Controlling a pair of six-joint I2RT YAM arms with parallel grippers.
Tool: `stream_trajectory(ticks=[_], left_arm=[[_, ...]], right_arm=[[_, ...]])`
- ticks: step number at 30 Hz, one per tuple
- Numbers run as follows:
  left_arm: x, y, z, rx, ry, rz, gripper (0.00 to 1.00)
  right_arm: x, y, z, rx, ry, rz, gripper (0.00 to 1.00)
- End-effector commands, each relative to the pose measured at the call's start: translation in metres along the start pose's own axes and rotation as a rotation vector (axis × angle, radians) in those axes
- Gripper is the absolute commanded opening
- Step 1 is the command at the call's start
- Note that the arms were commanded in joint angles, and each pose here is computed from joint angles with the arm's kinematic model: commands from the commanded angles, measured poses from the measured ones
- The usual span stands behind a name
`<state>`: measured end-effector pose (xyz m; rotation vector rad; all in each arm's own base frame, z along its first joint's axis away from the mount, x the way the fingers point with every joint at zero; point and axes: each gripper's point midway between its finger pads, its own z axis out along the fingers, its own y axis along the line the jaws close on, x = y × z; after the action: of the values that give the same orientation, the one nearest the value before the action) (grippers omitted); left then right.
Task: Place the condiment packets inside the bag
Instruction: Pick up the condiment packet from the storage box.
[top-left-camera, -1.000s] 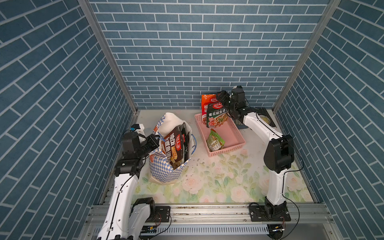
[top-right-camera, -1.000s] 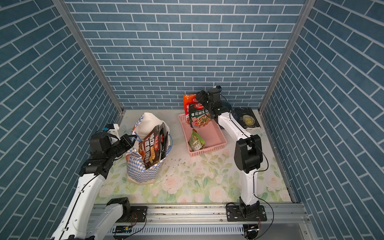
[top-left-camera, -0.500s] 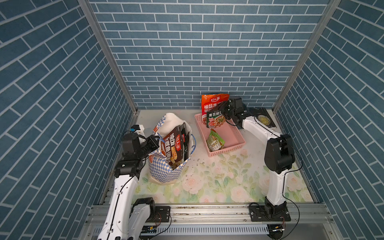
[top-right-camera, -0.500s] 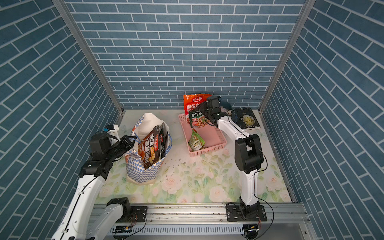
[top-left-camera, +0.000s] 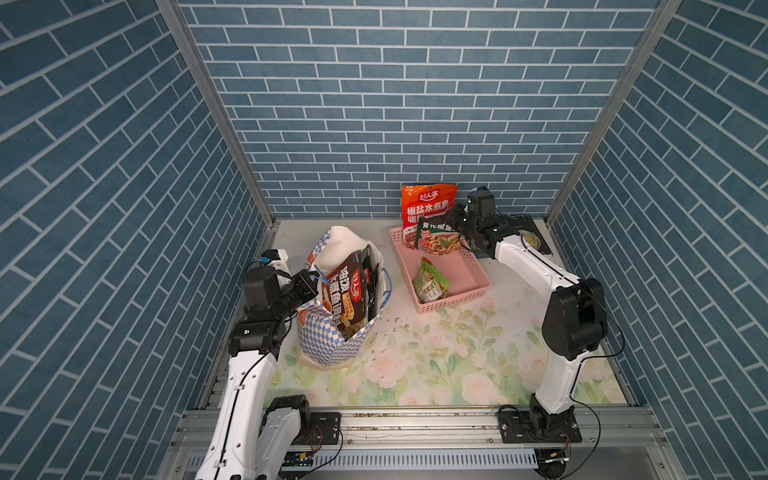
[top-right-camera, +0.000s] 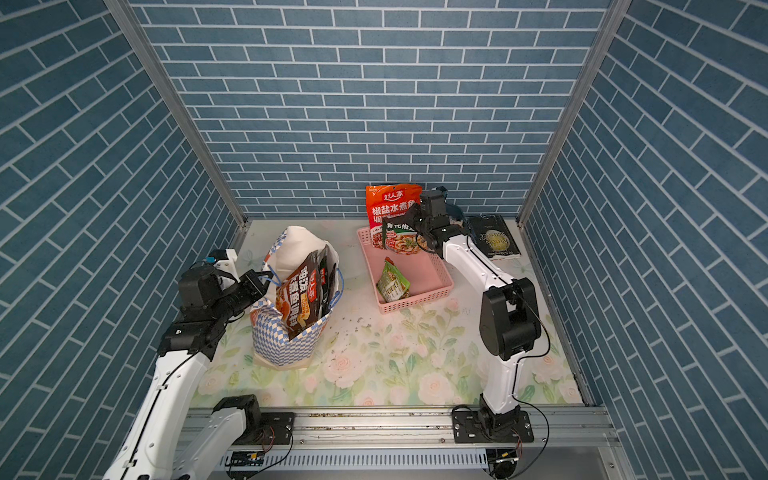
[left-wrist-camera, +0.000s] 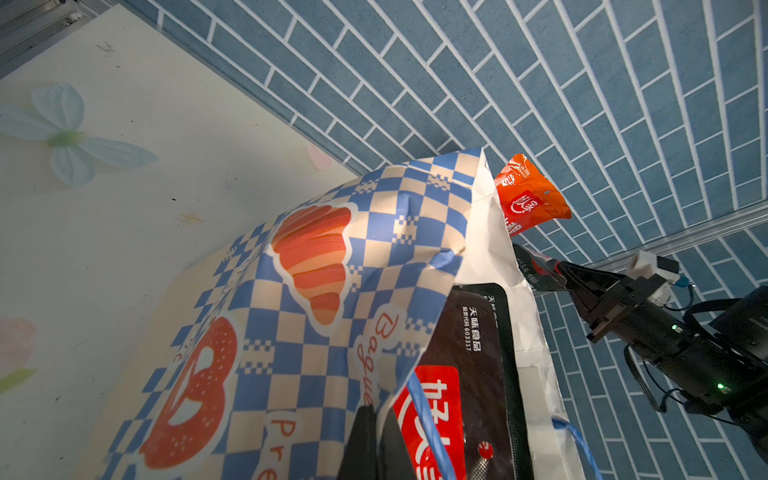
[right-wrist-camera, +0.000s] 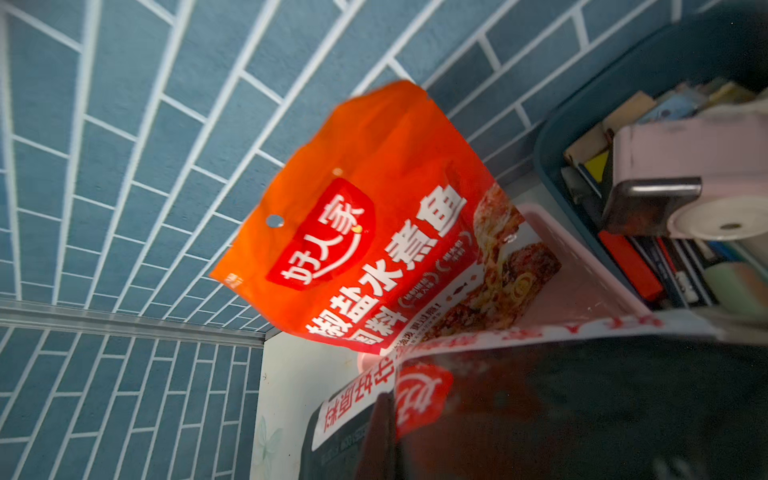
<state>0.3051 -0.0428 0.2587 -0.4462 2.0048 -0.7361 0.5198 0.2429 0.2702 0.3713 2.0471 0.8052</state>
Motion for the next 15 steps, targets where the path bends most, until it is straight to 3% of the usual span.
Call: stream_trajectory(ticks=[1,8,12,15], left_arm=[[0.01,-0.001,0.002,0.021,0.04,-0.015,0.0],[0.011,0.001,0.002,0.014,0.041,-0.019,0.0],[0.012,0.002,0.003,0.008,0.044,-0.022,0.0],[0.011,0.002,0.003,0.01,0.044,-0.021,0.0]], right_arm=[[-0.065,0.065,-0.057,-0.16,-0.175,-0.212,0.0],[-0.073,0.138,-0.105,-0.403,-0.14,-0.418,0.0],[-0.056,0.19,-0.136,-0.586,-0.085,-0.547,0.0],[-0.03,0.241,-0.172,-0.799,-0.046,-0.644,0.0]])
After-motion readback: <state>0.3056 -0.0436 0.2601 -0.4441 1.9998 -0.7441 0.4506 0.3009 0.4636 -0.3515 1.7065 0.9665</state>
